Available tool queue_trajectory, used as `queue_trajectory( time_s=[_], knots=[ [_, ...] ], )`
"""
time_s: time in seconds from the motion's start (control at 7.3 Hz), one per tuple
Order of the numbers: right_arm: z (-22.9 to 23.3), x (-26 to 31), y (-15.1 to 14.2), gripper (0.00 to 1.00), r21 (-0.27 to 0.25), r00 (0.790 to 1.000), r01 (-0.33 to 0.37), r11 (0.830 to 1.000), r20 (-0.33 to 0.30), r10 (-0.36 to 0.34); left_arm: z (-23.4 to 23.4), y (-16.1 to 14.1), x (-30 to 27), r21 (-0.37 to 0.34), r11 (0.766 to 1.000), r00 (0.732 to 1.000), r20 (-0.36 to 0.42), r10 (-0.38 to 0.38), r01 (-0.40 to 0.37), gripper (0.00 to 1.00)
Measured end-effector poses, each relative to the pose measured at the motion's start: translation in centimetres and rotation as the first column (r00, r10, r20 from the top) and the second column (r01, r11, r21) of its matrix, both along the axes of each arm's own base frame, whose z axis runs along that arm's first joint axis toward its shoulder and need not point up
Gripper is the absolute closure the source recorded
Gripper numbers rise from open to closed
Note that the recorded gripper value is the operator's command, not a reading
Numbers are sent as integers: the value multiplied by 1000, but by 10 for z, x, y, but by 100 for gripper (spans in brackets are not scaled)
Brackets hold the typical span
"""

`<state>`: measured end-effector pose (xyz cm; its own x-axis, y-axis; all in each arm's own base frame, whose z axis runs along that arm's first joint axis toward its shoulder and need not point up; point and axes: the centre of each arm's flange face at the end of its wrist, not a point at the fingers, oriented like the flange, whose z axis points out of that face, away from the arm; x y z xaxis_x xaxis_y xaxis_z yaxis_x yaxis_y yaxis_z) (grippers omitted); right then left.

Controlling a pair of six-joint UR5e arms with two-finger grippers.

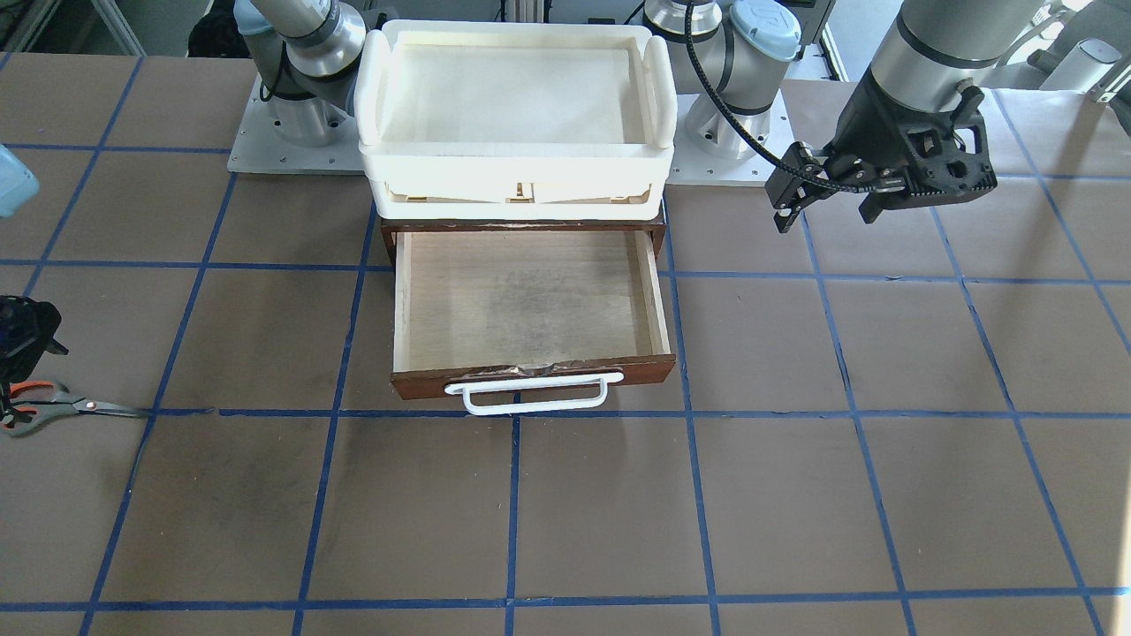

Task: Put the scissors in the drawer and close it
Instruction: 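Close the right gripper on the scissors handle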

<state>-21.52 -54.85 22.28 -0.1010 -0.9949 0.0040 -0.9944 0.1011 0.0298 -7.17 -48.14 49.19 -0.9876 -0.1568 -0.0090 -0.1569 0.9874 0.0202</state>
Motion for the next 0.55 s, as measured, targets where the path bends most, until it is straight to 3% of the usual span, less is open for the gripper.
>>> queue_trajectory(
  time_s=[0.55],
  knots=[
    [-29,1,1,0,-21,996,-70,997,55,71,0,1,0,0,1000,1000,1,1,-1,0]
  ],
)
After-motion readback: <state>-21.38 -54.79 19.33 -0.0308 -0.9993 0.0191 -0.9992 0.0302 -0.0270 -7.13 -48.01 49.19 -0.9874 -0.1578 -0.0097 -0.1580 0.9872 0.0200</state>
